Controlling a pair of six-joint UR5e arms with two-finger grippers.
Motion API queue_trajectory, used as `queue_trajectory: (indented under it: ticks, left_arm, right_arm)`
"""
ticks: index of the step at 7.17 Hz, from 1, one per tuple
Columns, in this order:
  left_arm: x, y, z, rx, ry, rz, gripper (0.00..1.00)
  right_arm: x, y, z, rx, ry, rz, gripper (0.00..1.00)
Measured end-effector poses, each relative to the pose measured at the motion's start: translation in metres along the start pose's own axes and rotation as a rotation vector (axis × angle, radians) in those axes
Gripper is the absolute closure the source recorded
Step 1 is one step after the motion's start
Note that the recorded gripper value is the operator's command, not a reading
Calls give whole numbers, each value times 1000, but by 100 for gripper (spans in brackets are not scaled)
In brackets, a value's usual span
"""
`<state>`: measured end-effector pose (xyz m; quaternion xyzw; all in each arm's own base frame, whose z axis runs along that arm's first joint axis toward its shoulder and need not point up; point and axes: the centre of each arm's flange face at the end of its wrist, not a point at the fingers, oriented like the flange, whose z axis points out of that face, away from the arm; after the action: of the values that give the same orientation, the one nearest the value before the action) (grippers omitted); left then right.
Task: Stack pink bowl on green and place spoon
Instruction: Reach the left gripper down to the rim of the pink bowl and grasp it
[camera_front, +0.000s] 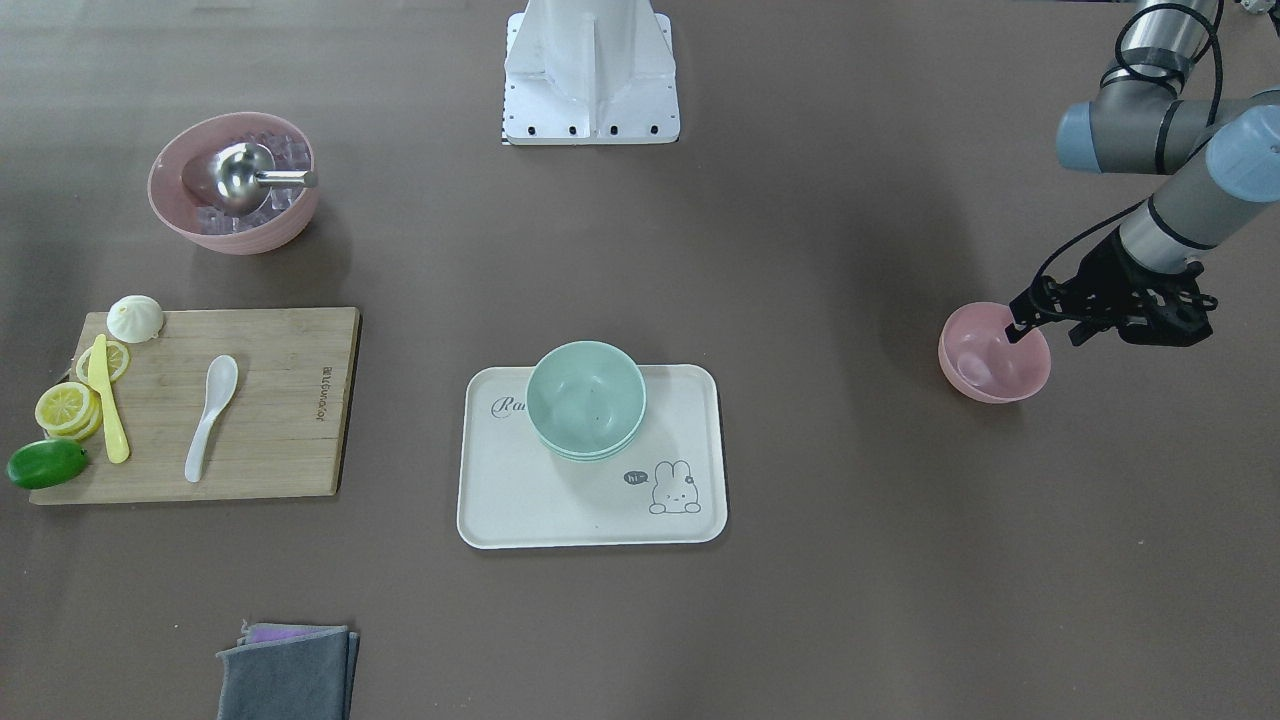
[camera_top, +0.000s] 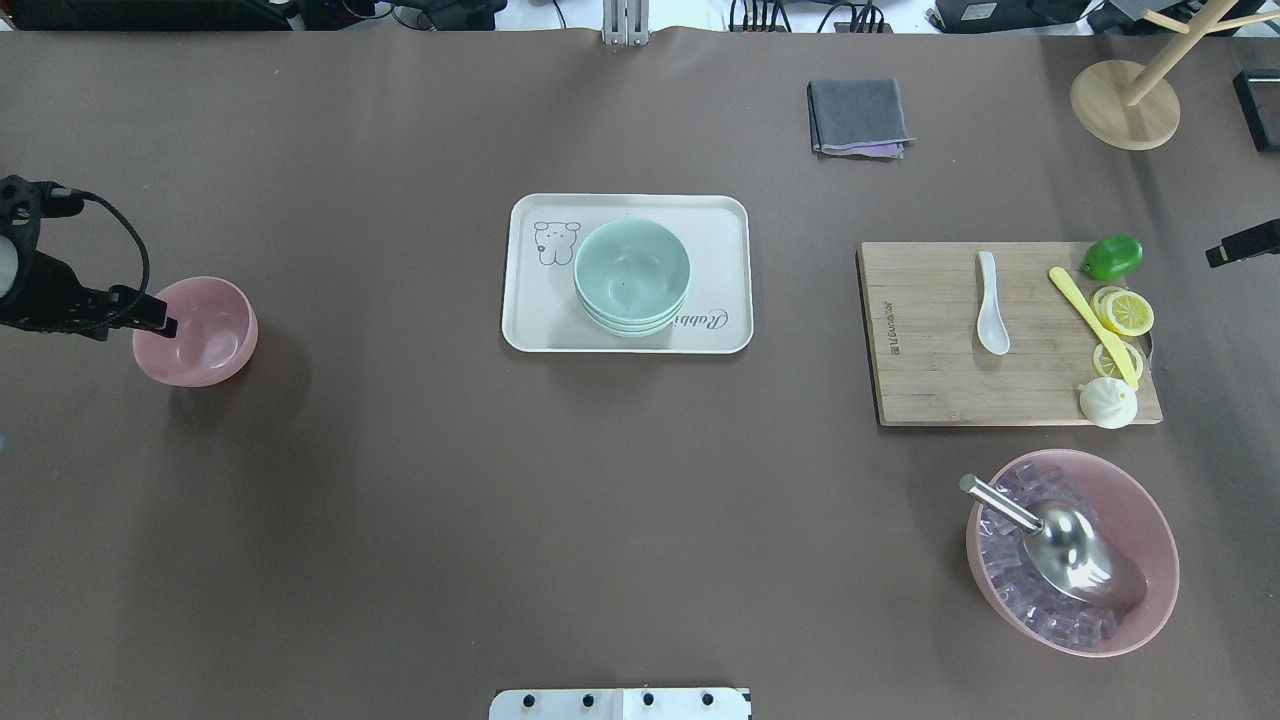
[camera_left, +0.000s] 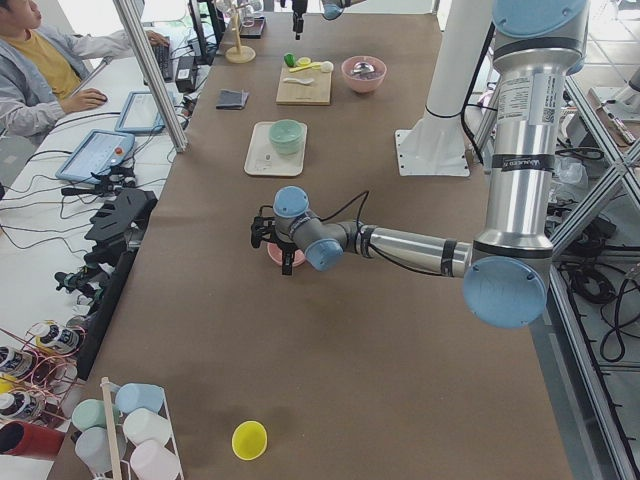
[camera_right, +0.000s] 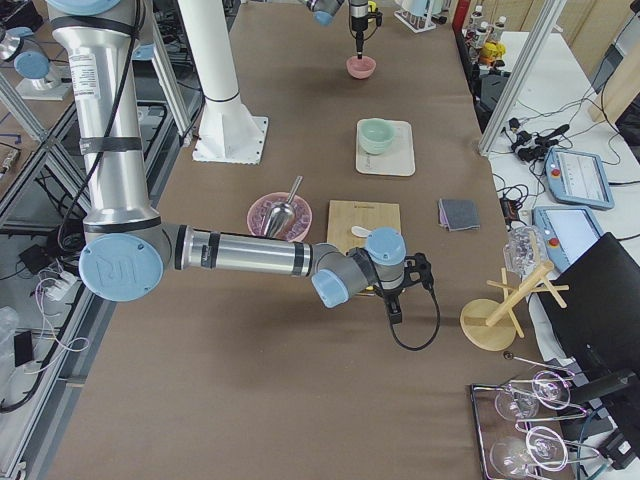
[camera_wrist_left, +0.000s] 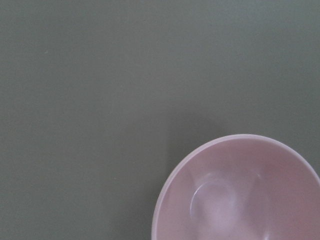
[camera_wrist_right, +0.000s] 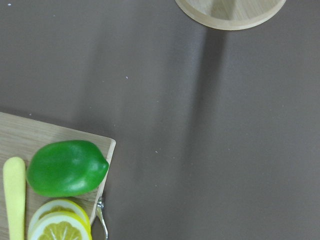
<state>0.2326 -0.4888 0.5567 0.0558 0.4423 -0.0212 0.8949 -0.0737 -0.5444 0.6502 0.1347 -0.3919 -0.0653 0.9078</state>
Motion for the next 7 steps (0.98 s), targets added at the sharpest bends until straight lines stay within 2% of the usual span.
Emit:
queue_trajectory:
  ticks: [1, 2, 5, 7]
  left_arm:
    - [-1, -1, 8, 6, -20, -4, 84]
    - [0, -1, 14, 3, -28, -8, 100]
    - [7, -1, 16, -1, -18, -2, 100]
    - [22, -7, 12, 0, 2, 7, 100]
  right_arm:
    - [0, 1, 1, -2, -1, 0, 0]
    - [-1, 1, 2, -4, -1, 0, 0]
    - [-3, 0, 1, -1, -2, -5, 0]
    - [-15, -15, -1, 16, -4, -15, 0]
